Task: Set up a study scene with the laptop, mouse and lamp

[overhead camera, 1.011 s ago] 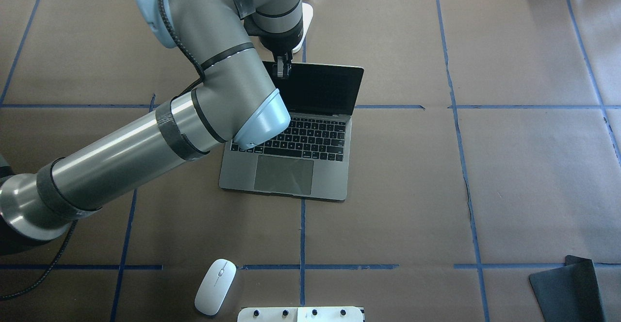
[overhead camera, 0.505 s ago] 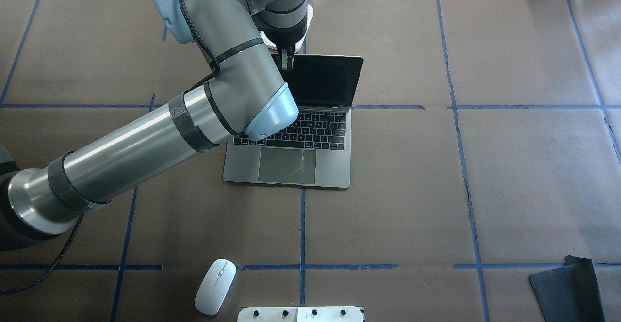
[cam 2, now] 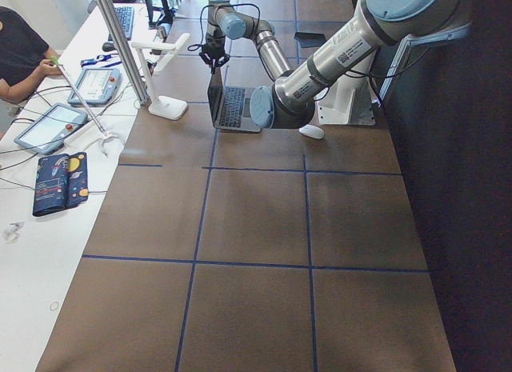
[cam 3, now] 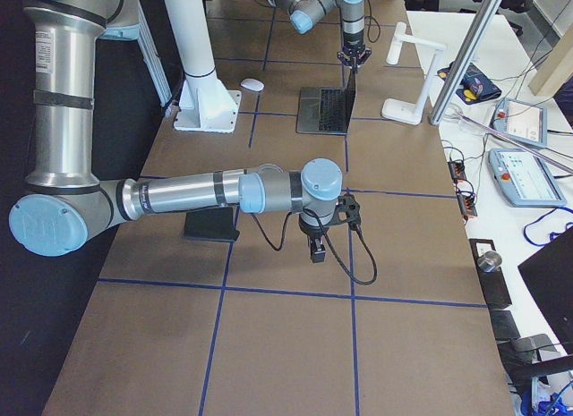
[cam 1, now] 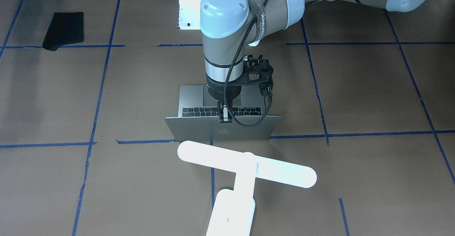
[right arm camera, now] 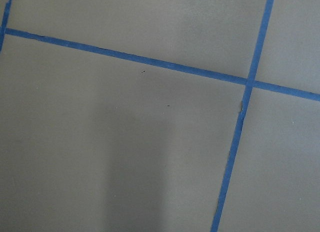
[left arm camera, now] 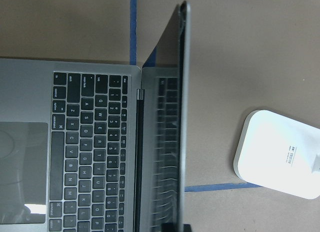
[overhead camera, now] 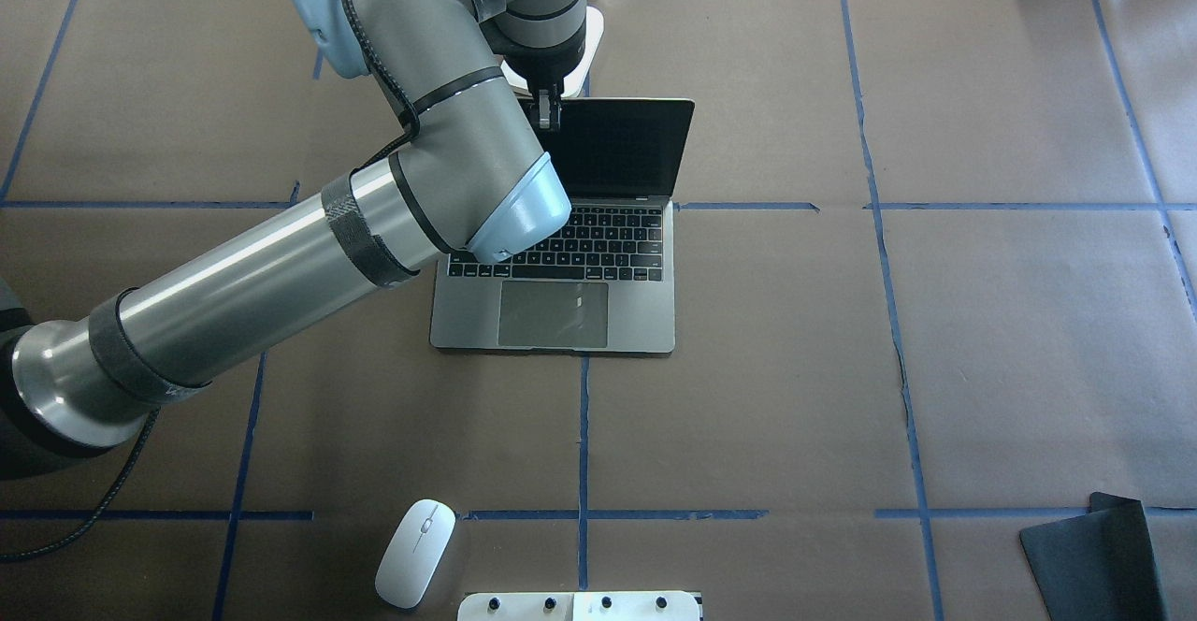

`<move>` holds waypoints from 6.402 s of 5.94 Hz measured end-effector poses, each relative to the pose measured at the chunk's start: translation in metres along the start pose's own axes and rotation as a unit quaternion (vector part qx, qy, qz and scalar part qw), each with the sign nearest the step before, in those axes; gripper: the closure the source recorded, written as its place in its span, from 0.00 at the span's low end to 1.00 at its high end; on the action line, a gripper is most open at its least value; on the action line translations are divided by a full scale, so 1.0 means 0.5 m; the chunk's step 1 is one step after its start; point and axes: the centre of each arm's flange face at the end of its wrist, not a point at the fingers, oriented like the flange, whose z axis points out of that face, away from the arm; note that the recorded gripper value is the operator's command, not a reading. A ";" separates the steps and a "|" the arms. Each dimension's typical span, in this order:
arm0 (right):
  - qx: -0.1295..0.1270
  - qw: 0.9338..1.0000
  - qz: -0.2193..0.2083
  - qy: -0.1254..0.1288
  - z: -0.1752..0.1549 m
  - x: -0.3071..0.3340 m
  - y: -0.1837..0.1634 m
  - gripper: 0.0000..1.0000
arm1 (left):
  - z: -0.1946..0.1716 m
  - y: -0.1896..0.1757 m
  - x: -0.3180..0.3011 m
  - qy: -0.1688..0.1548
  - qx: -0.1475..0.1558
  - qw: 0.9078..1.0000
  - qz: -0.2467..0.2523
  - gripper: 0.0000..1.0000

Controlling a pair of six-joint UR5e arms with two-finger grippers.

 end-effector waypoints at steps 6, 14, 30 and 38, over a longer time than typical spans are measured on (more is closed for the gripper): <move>0.019 0.995 0.074 -0.058 0.114 -0.274 0.002 0.00 | -0.068 -0.142 -0.039 0.009 -0.044 0.997 0.066 0.39; -0.022 0.979 0.202 -0.027 0.365 -0.259 0.433 0.09 | -0.082 -0.217 -0.268 -0.003 -0.090 0.981 0.173 0.26; 0.081 0.950 0.266 -0.141 0.351 -0.661 0.022 1.00 | -0.044 -0.324 -0.697 -0.044 -0.096 0.857 0.504 0.01; 0.112 0.955 0.257 -0.095 0.374 -0.719 -0.261 0.00 | 0.014 -0.331 -0.773 -0.058 -0.084 0.750 0.654 0.00</move>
